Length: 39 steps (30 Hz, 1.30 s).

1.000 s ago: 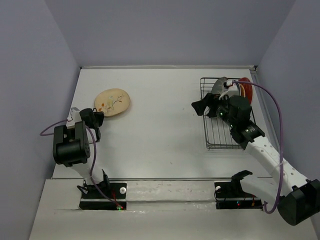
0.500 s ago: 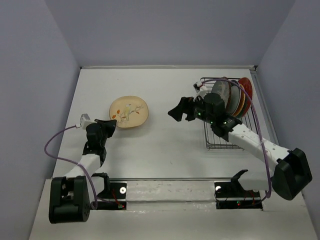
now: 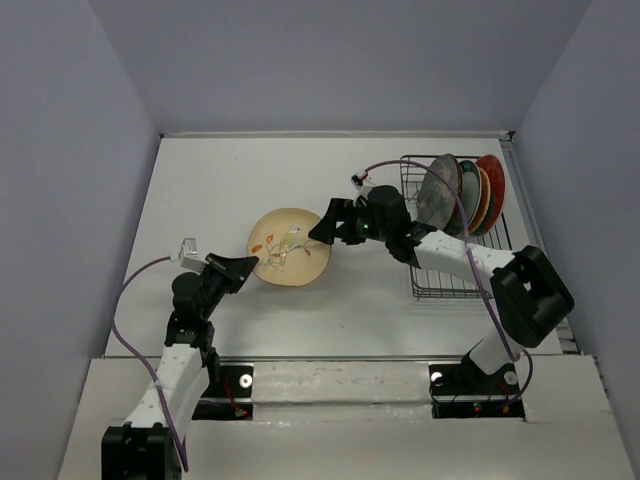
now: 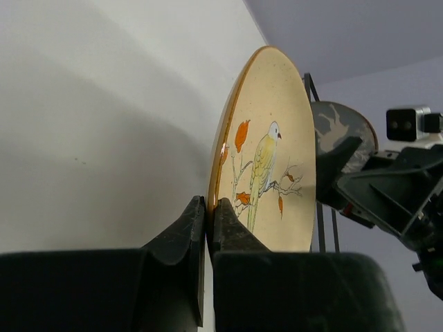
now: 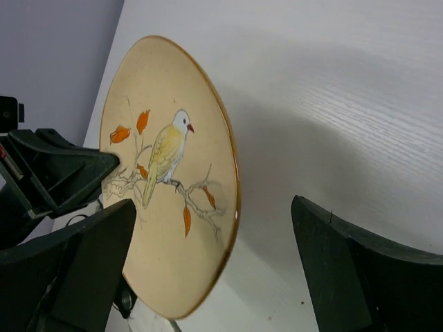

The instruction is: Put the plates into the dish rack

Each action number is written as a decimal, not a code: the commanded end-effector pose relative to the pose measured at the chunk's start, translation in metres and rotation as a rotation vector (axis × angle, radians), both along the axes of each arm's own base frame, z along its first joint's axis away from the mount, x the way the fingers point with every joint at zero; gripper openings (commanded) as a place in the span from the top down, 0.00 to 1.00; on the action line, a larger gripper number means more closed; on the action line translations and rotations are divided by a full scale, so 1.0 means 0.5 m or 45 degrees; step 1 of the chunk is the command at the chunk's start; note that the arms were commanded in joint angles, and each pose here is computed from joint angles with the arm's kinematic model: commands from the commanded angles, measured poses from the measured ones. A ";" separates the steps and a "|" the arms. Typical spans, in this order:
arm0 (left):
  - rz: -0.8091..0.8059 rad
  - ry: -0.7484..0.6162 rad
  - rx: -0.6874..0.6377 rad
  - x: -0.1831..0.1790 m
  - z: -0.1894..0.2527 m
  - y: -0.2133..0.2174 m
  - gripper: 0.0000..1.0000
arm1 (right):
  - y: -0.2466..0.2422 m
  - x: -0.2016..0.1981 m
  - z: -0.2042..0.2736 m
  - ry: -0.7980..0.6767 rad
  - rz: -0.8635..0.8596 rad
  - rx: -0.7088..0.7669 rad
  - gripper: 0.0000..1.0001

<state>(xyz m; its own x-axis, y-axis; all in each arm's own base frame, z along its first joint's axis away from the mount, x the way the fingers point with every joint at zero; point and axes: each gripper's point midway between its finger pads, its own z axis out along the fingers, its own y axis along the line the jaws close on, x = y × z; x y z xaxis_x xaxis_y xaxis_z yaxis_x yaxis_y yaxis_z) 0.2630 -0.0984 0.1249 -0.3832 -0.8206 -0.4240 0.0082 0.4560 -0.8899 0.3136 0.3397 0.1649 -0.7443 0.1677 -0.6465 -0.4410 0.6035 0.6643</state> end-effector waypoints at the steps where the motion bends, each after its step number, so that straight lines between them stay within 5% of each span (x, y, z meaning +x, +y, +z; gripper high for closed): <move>1: -0.202 -0.284 -0.100 -0.033 0.120 -0.050 0.94 | 0.054 0.019 0.058 -0.058 0.045 0.138 0.02; 5: -0.260 -0.358 -0.073 -0.045 0.154 -0.060 0.94 | 0.075 -0.001 0.049 -0.016 0.116 0.181 0.17; 7: -0.272 -0.380 -0.062 -0.043 0.171 -0.063 0.91 | 0.078 -0.008 0.070 -0.029 0.135 0.220 0.62; 9: -0.300 -0.407 -0.033 -0.039 0.191 -0.068 0.67 | 0.069 -0.013 0.100 -0.075 0.129 0.232 0.93; 16: -0.388 -0.503 0.158 -0.031 0.282 -0.079 0.01 | -0.073 0.057 0.258 -0.373 -0.202 0.137 0.93; 21: -0.413 -0.500 0.421 -0.032 0.316 -0.084 0.01 | -0.254 0.143 0.358 -0.555 -0.568 -0.048 0.93; 25: -0.415 -0.472 0.713 -0.050 0.310 -0.070 0.01 | -0.438 0.176 0.402 -0.710 -1.028 -0.531 0.93; 28: -0.409 -0.497 0.754 -0.060 0.298 -0.076 0.01 | -0.514 0.172 0.431 -0.762 -1.203 -0.753 0.93; 34: -0.408 -0.510 0.814 -0.065 0.285 -0.082 0.01 | -0.571 0.183 0.487 -0.826 -1.309 -1.060 0.93; 39: -0.423 -0.525 0.816 -0.078 0.287 -0.093 0.01 | -0.578 0.217 0.436 -0.776 -1.273 -1.306 0.93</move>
